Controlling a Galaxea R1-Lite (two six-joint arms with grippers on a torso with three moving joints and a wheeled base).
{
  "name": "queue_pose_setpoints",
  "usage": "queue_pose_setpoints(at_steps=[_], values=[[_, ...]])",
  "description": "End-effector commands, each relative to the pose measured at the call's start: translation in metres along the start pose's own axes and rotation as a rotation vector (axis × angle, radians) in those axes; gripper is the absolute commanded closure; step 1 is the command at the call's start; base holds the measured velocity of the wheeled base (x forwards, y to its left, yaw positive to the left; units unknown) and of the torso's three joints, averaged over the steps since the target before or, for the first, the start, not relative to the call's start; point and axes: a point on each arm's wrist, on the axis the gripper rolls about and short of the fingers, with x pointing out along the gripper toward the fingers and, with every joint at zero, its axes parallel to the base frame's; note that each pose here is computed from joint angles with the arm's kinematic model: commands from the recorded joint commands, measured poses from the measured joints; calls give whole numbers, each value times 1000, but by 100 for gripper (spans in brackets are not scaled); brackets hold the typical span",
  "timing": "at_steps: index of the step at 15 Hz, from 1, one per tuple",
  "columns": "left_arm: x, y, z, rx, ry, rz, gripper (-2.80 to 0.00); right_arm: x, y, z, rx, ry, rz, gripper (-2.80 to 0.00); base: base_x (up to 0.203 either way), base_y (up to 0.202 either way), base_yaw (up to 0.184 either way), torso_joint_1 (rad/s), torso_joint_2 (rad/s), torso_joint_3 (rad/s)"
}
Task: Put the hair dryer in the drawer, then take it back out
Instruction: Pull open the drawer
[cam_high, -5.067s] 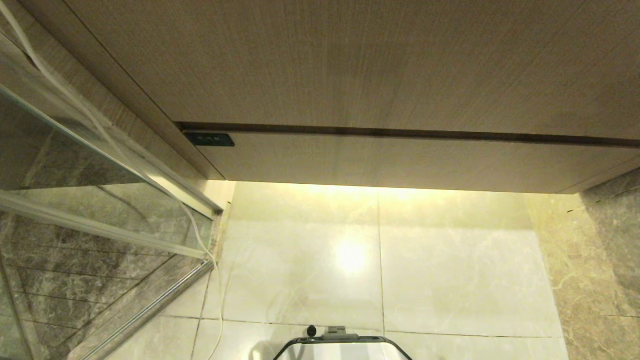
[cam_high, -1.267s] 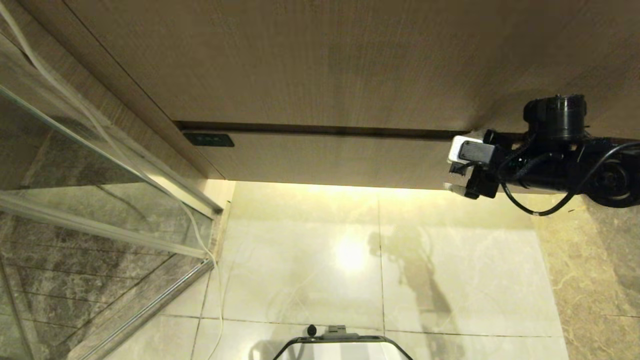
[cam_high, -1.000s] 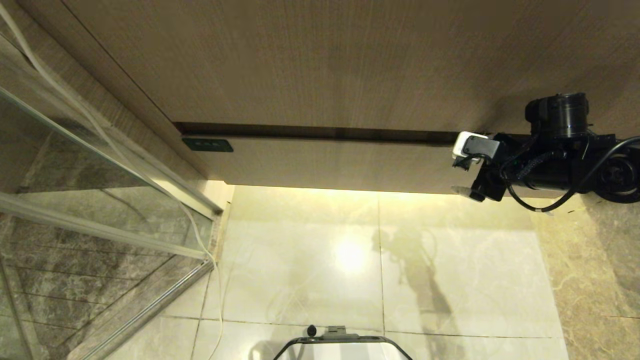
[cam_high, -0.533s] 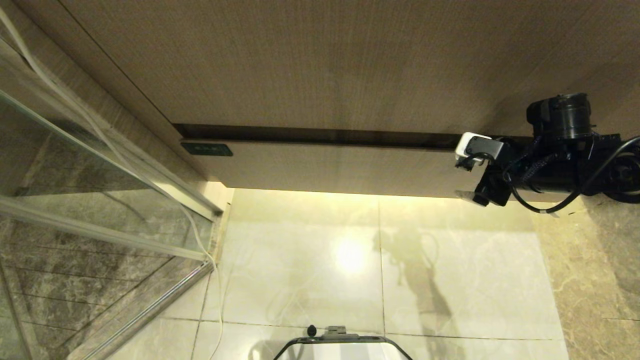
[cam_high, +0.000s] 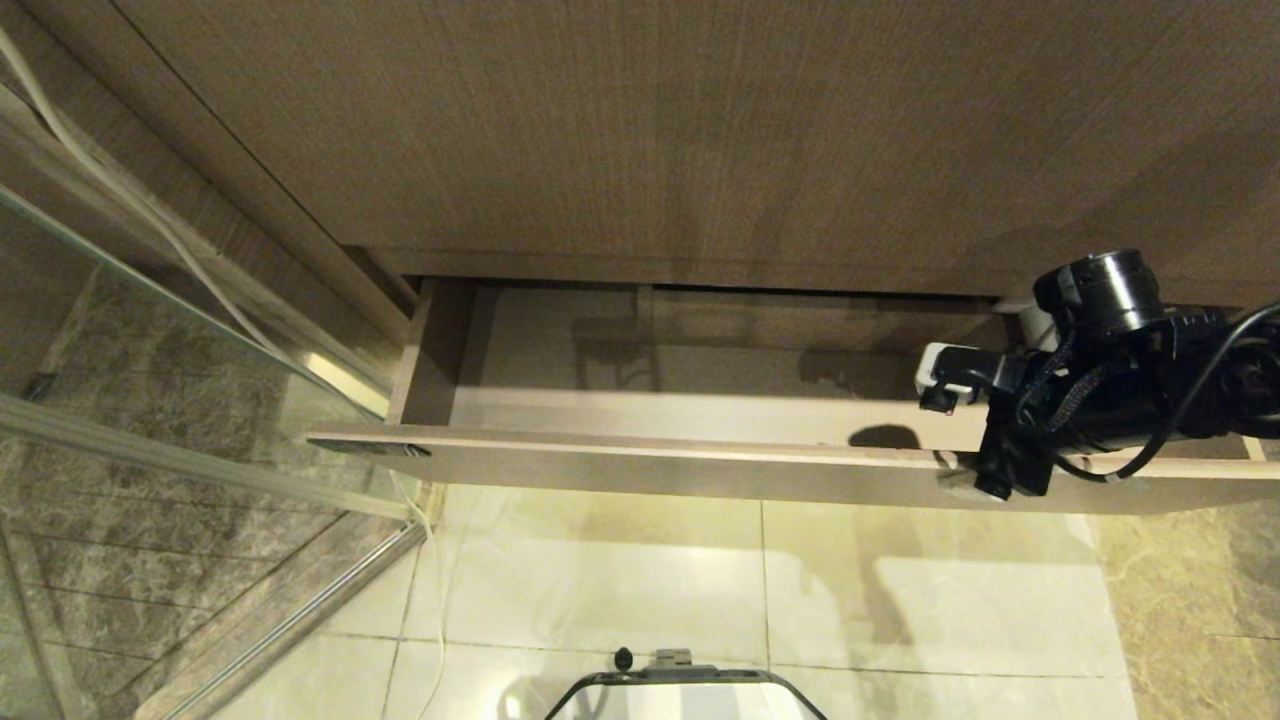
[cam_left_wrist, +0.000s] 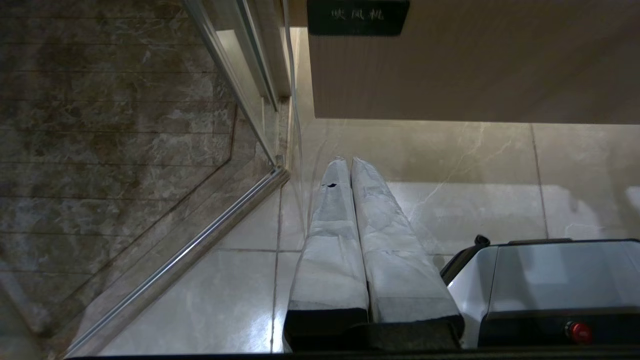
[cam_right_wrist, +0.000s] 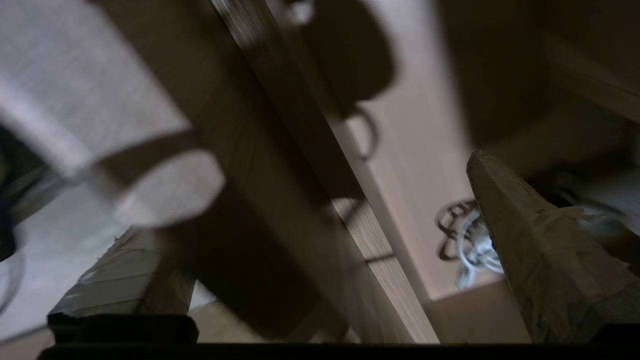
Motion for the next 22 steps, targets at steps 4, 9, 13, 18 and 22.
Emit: queue_pose_setpoints(at_steps=[4, 9, 13, 18, 22], values=[[0, 0, 0, 0, 0, 0, 0, -21, 15, -14, 10, 42, -35, -280, 0, 0, 0, 0, 0, 0], [0, 0, 0, 0, 0, -1, 0, -46, 40, -36, 125, 170, -8, -280, 0, 0, 0, 0, 0, 0], [0, 0, 0, 0, 0, 1, 0, -49, 39, -37, 191, 171, -36, -280, 0, 0, 0, 0, 0, 0], [0, 0, 0, 0, 0, 0, 0, -94, 38, -42, 338, 70, -142, -280, 0, 0, 0, 0, 0, 0], [0, 0, 0, 0, 0, 1, 0, -141, 79, -73, 384, 35, -194, -280, 0, 0, 0, 0, 0, 0]])
